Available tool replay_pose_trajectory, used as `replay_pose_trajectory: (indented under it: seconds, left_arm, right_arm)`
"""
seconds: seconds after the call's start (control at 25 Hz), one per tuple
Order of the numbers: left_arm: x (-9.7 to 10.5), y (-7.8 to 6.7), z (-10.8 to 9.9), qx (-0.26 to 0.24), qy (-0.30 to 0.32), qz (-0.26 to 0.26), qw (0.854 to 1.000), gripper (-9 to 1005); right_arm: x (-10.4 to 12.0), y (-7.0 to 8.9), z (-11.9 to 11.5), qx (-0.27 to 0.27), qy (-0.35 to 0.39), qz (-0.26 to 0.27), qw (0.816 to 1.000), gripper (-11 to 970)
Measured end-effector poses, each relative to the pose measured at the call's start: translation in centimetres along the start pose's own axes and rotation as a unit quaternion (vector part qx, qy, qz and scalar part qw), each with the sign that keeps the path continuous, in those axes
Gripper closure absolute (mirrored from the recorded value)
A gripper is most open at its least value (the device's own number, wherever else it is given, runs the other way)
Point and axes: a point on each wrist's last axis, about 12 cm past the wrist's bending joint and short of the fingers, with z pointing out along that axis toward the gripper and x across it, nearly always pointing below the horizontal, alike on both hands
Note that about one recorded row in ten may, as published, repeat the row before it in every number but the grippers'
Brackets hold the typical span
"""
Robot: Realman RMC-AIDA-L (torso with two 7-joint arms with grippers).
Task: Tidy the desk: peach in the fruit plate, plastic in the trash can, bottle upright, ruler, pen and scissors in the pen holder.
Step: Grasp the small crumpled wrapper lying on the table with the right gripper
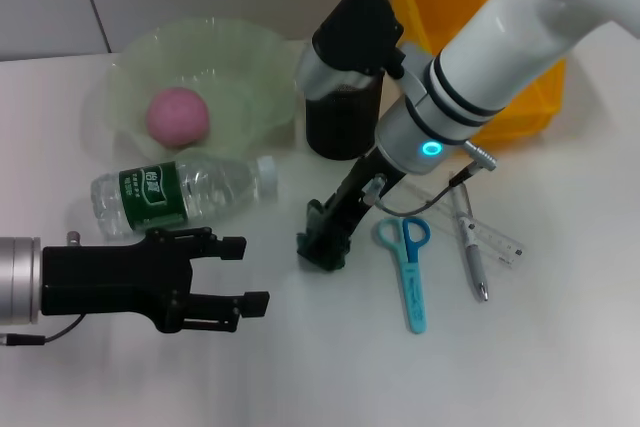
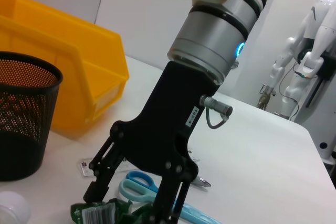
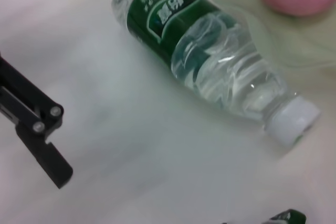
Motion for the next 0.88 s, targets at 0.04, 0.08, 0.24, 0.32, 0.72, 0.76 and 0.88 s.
replay_pose_trajectory:
  seconds: [0.04,0.08,0.24,0.32,0.72,0.76,0.88]
  left_arm:
    - [0.0,0.0,0.01,0.0,0.0,0.0,1.0,156]
    - [0.0,0.0,0.01,0.0,0.0,0.0,1.0,156]
    - [0.01,0.0,0.05,0.0,0.0,0.0,1.0,156]
    - [0.01,-0.01,0.06,0.0,0.001,0.0,1.0,156]
    - [0.02,-0.04,0.13,0.001,0.0,0.001,1.0,156]
    - [0.02,-0.04,0.13,0.001,0.0,0.001,1.0,156]
    - [0.02,-0.04,0.13,0.001,0.0,0.001,1.0,156]
  right_arm:
    - [0.02,0.11,0.13,-0.001,0.001,-0.002,1.0,290]
    - [0.02,0.11,0.13,-0.001,0.001,-0.002,1.0,291]
    - [0.01,0.38,0.34,-0.006,0.001,-0.004,1.0,293]
    - [0.02,0.39,0.35,-0.006,0.002,-0.004,1.0,294]
    - [0.4,0.19,0.57,-0.004,0.001,0.004,1.0,299]
    - [0.4,0.19,0.57,-0.004,0.001,0.004,1.0,300]
    - [0.43,0.17,0.56,-0.004,0.0,0.005,1.0,301]
